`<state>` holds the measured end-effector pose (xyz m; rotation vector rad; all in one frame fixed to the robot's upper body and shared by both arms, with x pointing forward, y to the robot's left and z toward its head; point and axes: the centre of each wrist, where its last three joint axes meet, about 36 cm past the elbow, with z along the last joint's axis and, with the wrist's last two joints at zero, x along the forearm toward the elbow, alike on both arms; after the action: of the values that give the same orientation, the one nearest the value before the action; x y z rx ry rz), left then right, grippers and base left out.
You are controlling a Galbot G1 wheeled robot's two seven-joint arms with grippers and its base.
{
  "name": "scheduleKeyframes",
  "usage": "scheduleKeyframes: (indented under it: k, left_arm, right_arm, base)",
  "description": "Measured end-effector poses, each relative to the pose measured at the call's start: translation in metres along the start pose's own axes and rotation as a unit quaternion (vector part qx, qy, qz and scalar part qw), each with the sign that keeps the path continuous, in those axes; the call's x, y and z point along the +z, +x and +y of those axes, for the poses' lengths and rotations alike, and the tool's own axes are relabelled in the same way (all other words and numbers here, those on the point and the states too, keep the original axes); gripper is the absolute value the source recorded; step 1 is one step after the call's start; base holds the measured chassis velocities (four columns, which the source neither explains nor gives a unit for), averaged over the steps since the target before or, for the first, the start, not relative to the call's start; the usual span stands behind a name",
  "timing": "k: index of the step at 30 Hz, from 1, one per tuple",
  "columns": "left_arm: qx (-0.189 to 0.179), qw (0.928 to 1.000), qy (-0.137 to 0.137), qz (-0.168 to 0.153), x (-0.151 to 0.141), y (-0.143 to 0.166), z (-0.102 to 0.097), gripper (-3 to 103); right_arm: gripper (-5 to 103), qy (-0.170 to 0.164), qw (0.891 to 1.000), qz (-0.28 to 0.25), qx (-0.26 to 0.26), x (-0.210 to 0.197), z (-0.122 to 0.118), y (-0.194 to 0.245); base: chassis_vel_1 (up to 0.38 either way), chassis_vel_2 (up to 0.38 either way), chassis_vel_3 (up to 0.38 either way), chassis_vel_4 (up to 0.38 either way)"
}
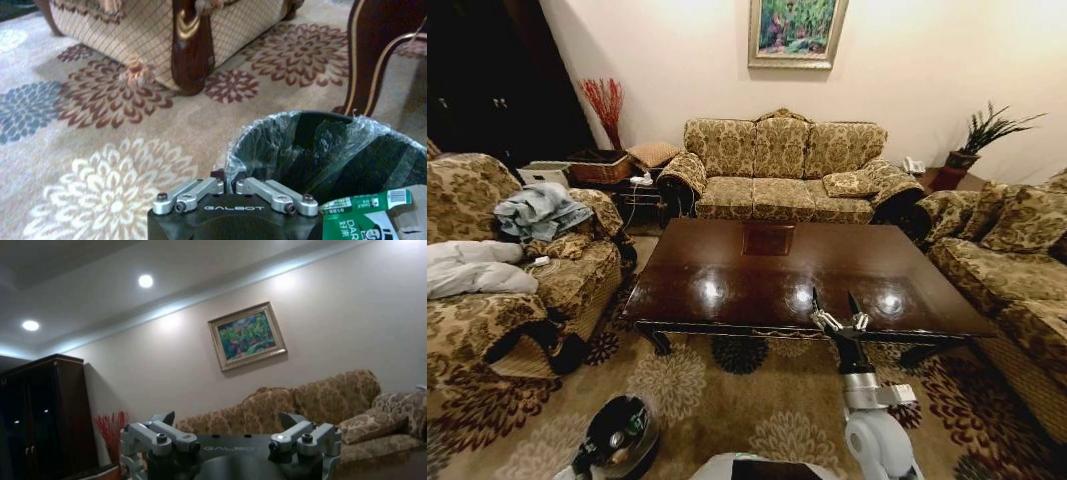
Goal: Move to the front of the table and place the trash on the table into the trash bin.
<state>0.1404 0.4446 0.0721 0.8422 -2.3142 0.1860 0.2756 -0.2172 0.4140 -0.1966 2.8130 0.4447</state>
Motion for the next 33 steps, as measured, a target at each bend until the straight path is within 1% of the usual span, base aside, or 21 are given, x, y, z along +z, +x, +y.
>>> scheduleKeyframes:
  k: [3,8,10,12,17,28,33]
  left_arm:
    - [-0.017,0.9998,0.004,0.008,0.003,0.001,0.003,4]
    - [-0.029,0.9995,0.006,0.014,0.007,0.003,0.009,4]
    - [-0.032,0.9992,0.013,0.02,0.009,0.005,0.01,4]
    - [-0.031,0.9991,0.02,0.021,0.01,0.007,0.007,4]
    - [-0.024,0.9992,0.028,0.016,0.01,0.01,-0.001,4]
    - [-0.024,0.9992,0.029,0.012,0.011,0.014,0.001,4]
    - [-0.023,0.9992,0.03,0.007,0.009,0.016,0.0,4]
  right_arm:
    - [100,-0.001,1.0,0.0,0.001,0.001,0.0,-0.001]
    - [100,-0.002,1.0,0.0,0.002,0.003,-0.001,-0.001]
    - [100,-0.003,1.0,0.0,0.003,0.004,-0.002,-0.001]
    - [100,-0.004,1.0,0.0,0.002,0.004,-0.003,0.0]
    - [100,-0.011,1.0,0.001,0.002,0.003,-0.002,0.001]
    - [100,-0.011,1.0,0.003,-0.002,0.001,-0.001,0.003]
    - [100,-0.011,1.0,0.001,-0.004,0.0,0.0,0.002]
  base:
    - [0.0,0.0,0.0,0.0]
    - [0.0,0.0,0.0,0.0]
    - [0.0,0.0,0.0,0.0]
    - [0.0,0.0,0.0,0.0]
    - [0.0,0.0,0.0,0.0]
    - [-0.005,-0.004,0.005,0.005]
    - [-0.102,-0.12,0.103,0.108]
